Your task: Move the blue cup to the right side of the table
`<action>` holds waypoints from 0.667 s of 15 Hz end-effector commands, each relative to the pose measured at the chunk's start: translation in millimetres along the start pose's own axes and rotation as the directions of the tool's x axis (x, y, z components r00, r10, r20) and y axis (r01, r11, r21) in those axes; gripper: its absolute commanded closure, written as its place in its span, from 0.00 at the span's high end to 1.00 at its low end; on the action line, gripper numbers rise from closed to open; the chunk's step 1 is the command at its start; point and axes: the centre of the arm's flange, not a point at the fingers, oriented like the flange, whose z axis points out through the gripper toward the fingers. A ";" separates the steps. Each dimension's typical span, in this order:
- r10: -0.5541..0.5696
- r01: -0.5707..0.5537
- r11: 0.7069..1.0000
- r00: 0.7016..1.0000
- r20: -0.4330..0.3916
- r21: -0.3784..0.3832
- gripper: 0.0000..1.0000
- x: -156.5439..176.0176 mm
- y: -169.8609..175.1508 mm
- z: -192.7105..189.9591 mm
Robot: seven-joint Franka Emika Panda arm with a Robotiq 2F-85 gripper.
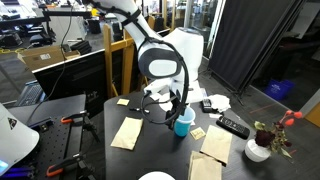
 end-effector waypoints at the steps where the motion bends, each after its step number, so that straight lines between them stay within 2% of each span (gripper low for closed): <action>1: 0.026 -0.026 1.000 1.000 -0.012 0.002 1.00 8.9 -15.0 11.7; 5: 0.029 -0.029 1.000 1.000 -0.006 -0.007 0.98 13.8 -22.5 23.2; 6: 0.029 -0.029 1.000 1.000 -0.007 -0.006 0.73 14.9 -24.1 25.2; 7: 0.030 -0.030 1.000 1.000 -0.008 -0.006 0.73 15.7 -25.7 27.3; 10: 0.031 -0.031 1.000 0.999 -0.007 -0.004 0.52 17.7 -29.9 30.5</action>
